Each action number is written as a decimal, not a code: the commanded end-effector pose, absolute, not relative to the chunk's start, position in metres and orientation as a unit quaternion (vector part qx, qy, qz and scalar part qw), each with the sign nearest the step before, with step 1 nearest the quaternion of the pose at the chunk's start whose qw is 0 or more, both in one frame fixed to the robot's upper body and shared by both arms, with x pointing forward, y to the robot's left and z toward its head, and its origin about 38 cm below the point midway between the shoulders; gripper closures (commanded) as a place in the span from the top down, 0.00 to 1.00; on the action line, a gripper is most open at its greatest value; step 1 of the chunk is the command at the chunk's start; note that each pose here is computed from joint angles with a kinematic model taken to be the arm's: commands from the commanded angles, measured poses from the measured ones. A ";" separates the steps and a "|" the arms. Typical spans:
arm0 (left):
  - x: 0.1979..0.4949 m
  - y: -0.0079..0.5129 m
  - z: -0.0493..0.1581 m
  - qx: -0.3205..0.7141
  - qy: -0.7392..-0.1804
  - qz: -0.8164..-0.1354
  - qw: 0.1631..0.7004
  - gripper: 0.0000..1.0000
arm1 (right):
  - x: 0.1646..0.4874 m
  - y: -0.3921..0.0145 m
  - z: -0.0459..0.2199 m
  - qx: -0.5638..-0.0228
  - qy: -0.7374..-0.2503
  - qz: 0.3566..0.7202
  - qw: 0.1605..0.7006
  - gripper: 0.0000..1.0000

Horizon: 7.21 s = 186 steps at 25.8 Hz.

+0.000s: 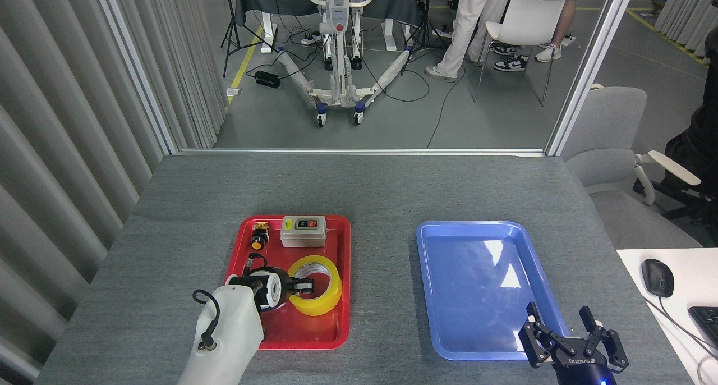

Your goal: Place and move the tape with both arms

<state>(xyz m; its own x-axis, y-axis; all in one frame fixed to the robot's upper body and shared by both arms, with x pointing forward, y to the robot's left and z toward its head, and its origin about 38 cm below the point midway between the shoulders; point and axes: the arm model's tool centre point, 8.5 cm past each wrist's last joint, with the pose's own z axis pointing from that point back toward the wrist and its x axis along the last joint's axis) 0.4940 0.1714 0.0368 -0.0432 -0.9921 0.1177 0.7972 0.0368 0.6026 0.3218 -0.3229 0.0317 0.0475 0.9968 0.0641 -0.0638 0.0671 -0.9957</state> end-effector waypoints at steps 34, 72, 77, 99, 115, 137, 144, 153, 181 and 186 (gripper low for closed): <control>0.454 0.189 0.090 -0.026 -0.661 -0.452 0.598 0.01 | 0.345 -0.285 0.051 -0.460 -0.531 0.515 0.492 1.00; 0.350 0.144 0.018 -0.236 -0.651 -0.584 0.423 0.08 | 0.260 -0.156 0.040 -0.133 -0.608 0.781 0.057 0.98; 0.350 0.146 0.017 -0.235 -0.651 -0.584 0.425 0.08 | 0.253 -0.141 0.040 -0.122 -0.627 0.768 0.051 0.96; 0.357 0.152 0.020 -0.226 -0.656 -0.578 0.429 0.08 | 0.278 -0.108 0.050 -0.166 -0.668 0.719 0.098 0.64; 0.361 0.154 0.024 -0.220 -0.661 -0.574 0.429 0.09 | 0.283 -0.100 0.040 -0.150 -0.671 0.718 0.106 0.42; 0.364 0.163 0.026 -0.210 -0.668 -0.565 0.436 1.00 | 0.288 -0.091 0.043 -0.146 -0.678 0.713 0.102 0.26; 0.365 0.164 0.019 -0.204 -0.659 -0.570 0.446 1.00 | 0.287 -0.091 0.044 -0.147 -0.679 0.712 0.100 0.24; 0.379 0.201 0.026 -0.146 -0.682 -0.536 0.476 1.00 | 0.322 -0.161 0.065 -0.223 -0.682 0.667 0.200 0.18; 0.398 0.196 0.047 0.512 -0.488 -0.510 0.489 1.00 | 0.461 -0.278 0.066 -0.143 -0.300 0.648 0.685 0.17; 0.397 0.182 0.050 0.507 -0.494 -0.505 0.494 1.00 | 0.490 -0.264 0.064 -0.128 -0.269 0.641 0.707 0.17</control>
